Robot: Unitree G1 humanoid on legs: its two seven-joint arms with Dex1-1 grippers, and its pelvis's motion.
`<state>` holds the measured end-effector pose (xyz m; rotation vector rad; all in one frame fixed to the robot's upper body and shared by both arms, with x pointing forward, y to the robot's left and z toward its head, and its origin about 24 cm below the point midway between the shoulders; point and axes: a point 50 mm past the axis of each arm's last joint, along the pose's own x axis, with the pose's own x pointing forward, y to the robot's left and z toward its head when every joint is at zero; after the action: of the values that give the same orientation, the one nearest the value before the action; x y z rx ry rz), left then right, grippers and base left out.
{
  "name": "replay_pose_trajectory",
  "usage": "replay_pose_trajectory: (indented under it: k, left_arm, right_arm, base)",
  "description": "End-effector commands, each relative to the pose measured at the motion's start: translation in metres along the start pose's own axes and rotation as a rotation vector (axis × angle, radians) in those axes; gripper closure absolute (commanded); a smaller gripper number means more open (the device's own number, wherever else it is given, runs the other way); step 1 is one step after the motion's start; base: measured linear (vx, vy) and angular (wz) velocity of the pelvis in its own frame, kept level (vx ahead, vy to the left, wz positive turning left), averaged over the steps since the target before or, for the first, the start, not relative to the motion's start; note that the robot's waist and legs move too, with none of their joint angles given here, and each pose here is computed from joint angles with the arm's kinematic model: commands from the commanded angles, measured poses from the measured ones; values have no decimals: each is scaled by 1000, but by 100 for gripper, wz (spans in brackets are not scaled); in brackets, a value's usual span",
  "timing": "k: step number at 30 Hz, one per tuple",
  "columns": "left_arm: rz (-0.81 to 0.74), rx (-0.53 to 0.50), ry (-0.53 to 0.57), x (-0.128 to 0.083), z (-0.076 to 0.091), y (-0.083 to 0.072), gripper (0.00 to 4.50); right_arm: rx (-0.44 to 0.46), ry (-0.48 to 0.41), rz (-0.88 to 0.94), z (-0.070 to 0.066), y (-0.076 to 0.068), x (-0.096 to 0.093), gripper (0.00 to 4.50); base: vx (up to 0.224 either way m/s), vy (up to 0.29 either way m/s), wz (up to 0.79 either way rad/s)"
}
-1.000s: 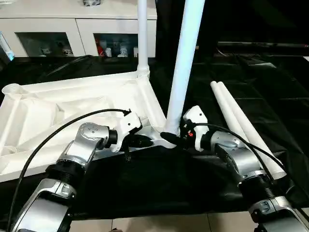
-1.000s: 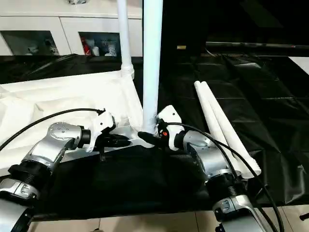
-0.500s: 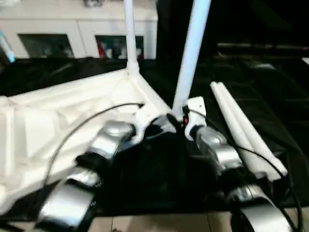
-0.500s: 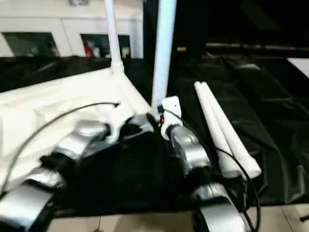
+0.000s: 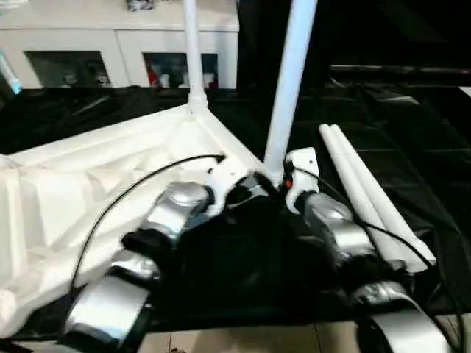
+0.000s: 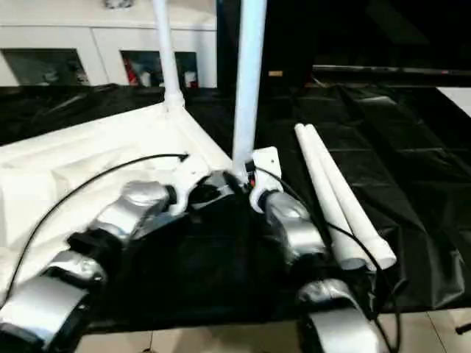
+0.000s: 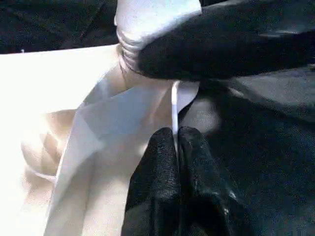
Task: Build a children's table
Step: Rotate leg to tighten
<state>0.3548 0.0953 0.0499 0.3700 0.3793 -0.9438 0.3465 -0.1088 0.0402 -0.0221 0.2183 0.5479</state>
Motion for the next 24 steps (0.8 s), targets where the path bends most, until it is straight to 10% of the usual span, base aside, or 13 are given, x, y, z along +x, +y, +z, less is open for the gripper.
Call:
replay_pose_trajectory:
  k: [1, 24]
  left_arm:
    - [-33, -29, -33, -6, -8, -1, 450]
    - [-332, -3, -56, -56, -28, -2, 450]
  right_arm:
    - [-23, -34, 78, 8, 5, -1, 60]
    - [-161, 63, 466, 4, -1, -38, 101]
  base:
    - [0, 0, 0]
    - [0, 0, 0]
